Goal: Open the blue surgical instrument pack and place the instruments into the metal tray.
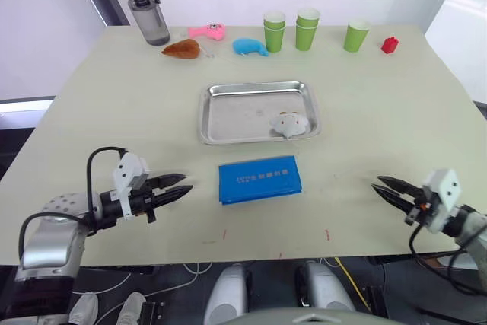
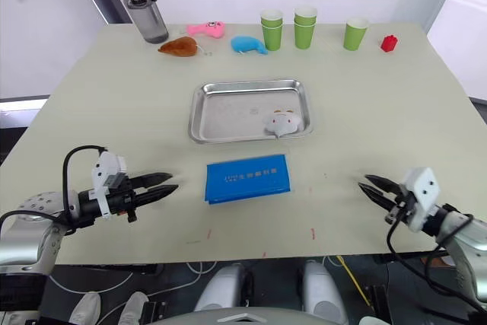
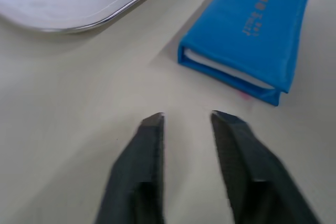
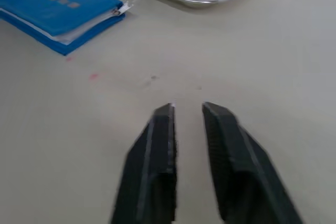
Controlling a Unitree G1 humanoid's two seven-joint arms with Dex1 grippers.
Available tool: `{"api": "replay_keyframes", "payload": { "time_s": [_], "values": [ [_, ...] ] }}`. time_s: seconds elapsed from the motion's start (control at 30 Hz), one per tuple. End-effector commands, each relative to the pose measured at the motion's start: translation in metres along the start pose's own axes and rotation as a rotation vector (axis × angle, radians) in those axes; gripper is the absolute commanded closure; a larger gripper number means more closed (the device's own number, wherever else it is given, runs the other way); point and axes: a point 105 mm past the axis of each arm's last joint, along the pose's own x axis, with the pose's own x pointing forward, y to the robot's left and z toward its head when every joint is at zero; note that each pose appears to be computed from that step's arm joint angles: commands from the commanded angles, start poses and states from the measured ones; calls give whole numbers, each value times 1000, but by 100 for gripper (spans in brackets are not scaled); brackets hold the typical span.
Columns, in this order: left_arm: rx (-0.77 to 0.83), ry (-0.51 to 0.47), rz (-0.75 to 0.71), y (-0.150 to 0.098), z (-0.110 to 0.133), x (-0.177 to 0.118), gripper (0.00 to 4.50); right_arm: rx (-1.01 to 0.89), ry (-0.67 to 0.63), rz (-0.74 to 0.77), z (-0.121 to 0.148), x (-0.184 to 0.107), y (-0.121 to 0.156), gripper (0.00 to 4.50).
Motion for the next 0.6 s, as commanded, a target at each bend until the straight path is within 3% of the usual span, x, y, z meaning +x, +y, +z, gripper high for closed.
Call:
{"api": "replay_keyframes", "payload": {
  "time_s": [0.03,0.33,0.6],
  "values": [
    [41,-7,-71,0,9,7,438,-47,16,65,8,19,5,450],
    [67,0,-193,4,12,30,438,-89,53,203,15,74,22,450],
    [38,26,-311,0,9,37,438,-108,53,235,24,105,28,450]
  ]
}}
